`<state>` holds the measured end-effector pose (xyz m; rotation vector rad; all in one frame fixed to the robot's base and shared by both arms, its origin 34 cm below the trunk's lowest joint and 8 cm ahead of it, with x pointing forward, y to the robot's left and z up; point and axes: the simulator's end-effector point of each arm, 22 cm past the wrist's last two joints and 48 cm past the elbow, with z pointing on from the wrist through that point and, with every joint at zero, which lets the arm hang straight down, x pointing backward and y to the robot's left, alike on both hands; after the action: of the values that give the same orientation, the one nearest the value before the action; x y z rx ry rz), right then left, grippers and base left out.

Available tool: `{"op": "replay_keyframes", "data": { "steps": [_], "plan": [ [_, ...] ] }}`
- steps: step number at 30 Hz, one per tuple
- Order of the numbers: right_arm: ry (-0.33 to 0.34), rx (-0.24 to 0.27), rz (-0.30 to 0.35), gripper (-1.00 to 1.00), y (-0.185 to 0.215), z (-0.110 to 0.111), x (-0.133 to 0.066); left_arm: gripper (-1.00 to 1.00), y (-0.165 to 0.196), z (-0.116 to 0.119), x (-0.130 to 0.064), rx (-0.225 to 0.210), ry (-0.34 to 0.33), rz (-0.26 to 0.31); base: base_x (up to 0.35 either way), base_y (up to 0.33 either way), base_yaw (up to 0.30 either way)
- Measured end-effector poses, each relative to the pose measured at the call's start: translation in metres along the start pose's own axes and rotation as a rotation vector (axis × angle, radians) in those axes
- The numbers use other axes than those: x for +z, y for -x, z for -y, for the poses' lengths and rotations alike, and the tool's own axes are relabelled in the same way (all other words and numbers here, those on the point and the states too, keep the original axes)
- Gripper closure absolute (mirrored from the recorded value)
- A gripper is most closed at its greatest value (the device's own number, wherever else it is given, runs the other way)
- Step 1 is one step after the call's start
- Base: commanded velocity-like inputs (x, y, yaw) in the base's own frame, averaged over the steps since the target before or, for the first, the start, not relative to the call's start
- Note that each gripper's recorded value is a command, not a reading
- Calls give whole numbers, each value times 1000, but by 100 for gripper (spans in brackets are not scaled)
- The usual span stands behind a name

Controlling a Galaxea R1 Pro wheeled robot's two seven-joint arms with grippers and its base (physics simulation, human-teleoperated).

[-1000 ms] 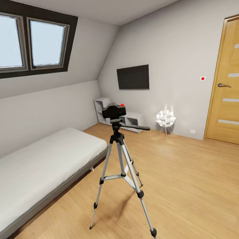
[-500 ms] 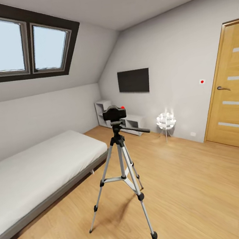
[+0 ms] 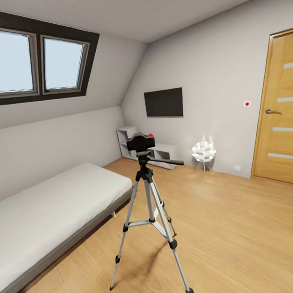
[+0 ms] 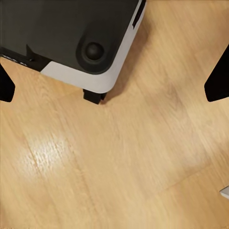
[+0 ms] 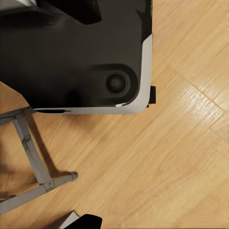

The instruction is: Attach the digital camera to the camera tripod in the bedroom.

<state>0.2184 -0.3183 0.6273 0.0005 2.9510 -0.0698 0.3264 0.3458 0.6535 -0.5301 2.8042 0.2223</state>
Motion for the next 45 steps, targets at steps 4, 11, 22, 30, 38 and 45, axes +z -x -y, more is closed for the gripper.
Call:
{"op": "replay_keyframes", "data": {
  "steps": [4, 11, 22, 30, 38, 45],
  "plan": [
    [-2, 0, 7, -100, 3, 1, 0, -100, 2, 1, -1, -1, -2, 6, 0, 0, 0],
    [1, -1, 17, -100, 7, -1, -1, -100, 7, 2, -2, -4, -6, 16, 0, 0, 0],
    [3, 8, 28, -100, 12, -2, -1, -100, 13, 6, -5, -12, -16, 32, 0, 0, 0],
    [3, 10, 33, -100, 14, -2, -2, -100, -37, 20, -7, 0, -30, -22, 0, 0, 0],
    [3, 10, 33, -100, 14, -2, -2, -100, -49, 17, -7, 5, -26, -29, 0, 0, 0],
    [4, 5, 31, -100, 14, -3, -2, -100, -52, 17, -7, 6, -26, -31, 0, 0, 0]
  ]
}}
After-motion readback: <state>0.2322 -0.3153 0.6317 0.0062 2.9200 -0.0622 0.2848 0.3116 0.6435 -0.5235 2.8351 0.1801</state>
